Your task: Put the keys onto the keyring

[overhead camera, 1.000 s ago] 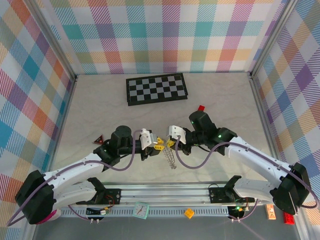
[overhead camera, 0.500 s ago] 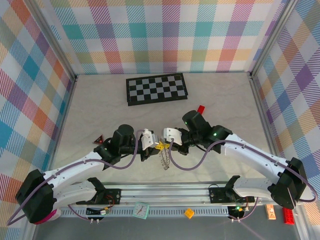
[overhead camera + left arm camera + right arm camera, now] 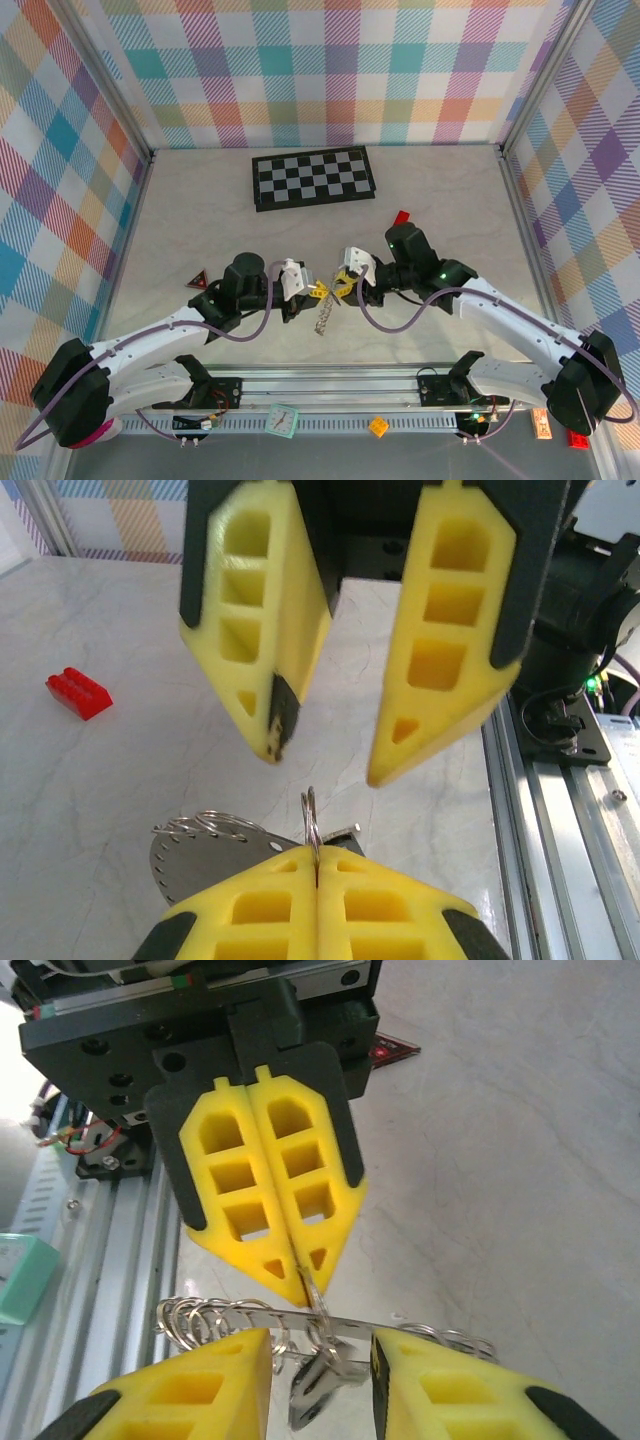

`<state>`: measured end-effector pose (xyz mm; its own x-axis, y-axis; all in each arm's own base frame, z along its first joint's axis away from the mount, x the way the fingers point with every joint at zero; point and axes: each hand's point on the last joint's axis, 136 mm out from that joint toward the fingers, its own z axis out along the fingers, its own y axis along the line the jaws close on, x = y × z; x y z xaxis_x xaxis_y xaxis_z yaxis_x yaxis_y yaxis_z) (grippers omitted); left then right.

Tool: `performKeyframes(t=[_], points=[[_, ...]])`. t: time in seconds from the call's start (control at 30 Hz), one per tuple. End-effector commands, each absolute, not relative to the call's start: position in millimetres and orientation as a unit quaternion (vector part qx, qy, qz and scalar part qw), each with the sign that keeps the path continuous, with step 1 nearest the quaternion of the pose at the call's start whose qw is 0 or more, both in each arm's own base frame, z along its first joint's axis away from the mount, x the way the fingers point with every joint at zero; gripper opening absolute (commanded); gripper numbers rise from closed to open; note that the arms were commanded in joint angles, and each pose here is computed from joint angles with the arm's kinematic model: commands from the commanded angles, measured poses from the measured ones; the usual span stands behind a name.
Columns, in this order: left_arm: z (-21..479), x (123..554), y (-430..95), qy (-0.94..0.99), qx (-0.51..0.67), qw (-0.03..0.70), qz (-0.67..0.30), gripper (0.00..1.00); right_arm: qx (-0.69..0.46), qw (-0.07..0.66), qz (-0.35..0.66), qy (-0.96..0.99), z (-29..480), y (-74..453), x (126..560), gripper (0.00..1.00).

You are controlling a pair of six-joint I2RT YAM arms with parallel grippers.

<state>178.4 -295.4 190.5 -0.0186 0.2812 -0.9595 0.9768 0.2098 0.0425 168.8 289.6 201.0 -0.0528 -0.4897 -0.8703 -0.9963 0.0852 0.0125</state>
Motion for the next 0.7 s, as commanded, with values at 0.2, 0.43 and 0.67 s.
performKeyframes(t=[0.2,0.43,0.67], points=[[216,168,-301,0.558,0.514,0.514,-0.401,0.00,-0.575,0.372,0.379,0.622,205,297,164,0.22],[220,163,-302,0.546,0.515,0.515,-0.414,0.00,-0.576,0.369,0.384,0.620,204,299,164,0.19],[221,161,-301,0.543,0.518,0.514,-0.416,0.00,-0.580,0.365,0.388,0.616,206,299,162,0.08]])
